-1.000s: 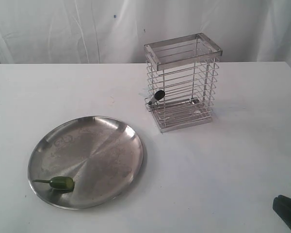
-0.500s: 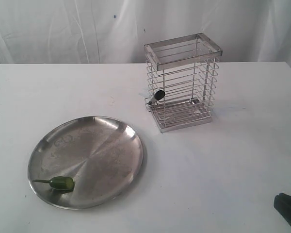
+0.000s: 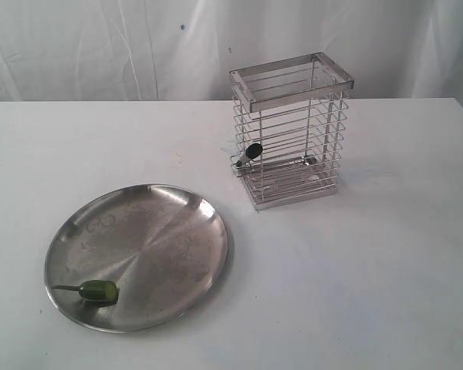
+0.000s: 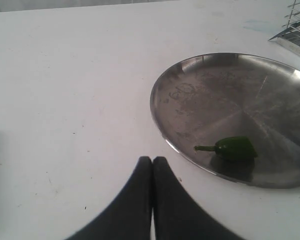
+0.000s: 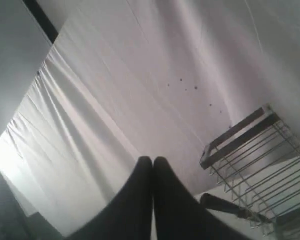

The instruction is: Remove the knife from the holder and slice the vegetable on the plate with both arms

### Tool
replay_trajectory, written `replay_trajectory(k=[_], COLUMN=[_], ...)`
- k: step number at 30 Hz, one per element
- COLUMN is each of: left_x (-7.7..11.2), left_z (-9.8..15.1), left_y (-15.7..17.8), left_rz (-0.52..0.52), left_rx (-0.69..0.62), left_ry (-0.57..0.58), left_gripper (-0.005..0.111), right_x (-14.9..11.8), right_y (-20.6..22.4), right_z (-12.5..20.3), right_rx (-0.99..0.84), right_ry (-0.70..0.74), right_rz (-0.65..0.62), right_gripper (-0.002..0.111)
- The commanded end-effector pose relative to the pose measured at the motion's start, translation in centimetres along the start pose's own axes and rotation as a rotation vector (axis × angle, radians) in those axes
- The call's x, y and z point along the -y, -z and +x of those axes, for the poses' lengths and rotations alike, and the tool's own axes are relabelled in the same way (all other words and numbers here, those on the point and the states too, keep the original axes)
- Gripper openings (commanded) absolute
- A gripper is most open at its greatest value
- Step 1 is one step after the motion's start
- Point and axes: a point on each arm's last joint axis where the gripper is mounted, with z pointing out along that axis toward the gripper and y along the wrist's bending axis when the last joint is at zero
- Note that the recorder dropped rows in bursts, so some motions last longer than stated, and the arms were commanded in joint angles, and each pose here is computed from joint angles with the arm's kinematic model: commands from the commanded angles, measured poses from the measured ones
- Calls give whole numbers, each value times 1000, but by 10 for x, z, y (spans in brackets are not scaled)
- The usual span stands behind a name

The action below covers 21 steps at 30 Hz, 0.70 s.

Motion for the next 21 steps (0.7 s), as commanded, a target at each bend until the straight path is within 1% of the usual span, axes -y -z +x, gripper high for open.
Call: replay_trajectory(k=[1, 2, 4, 6, 8, 10, 12, 15, 16, 18, 20, 21], left_x=[0, 0, 0, 0, 0, 0, 0, 0, 0, 0, 0, 0], left_z=[1, 1, 1, 1, 1, 1, 1, 1, 1, 1, 1, 1], left_y=[0, 0, 0, 0, 0, 0, 0, 0, 0, 0, 0, 0], left_rz=[5, 5, 5, 5, 5, 5, 5, 5, 5, 5, 5, 5], left_rx=[4, 4, 4, 4, 4, 4, 4, 4, 4, 4, 4, 4], left_ry=[6, 6, 6, 6, 6, 6, 6, 6, 6, 6, 6, 6], left_gripper=[0, 0, 0, 0, 0, 0, 0, 0, 0, 0, 0, 0], right_x=[-20, -32, -50, -69, -76, -80, -81, -76, -74, -66, -57, -54], right_y=[-2, -5, -16, -37, -57, -81, -108, -146, -155, -177, -192, -198], right_z=[-12, -24, -51, -78, -87, -90, -86, -67, -62, -42, -22, -11], right_rx=[-8, -30, -94, -152, -241, -367, -575, -929, -1005, -1122, -1171, -1176], right_ry=[42, 80, 116, 249, 377, 477, 641, 801, 833, 876, 895, 869], right_rz=[-100, -113, -37, -3, 53, 138, 247, 403, 441, 495, 508, 519], right_gripper=[0, 0, 0, 0, 0, 0, 0, 0, 0, 0, 1, 2])
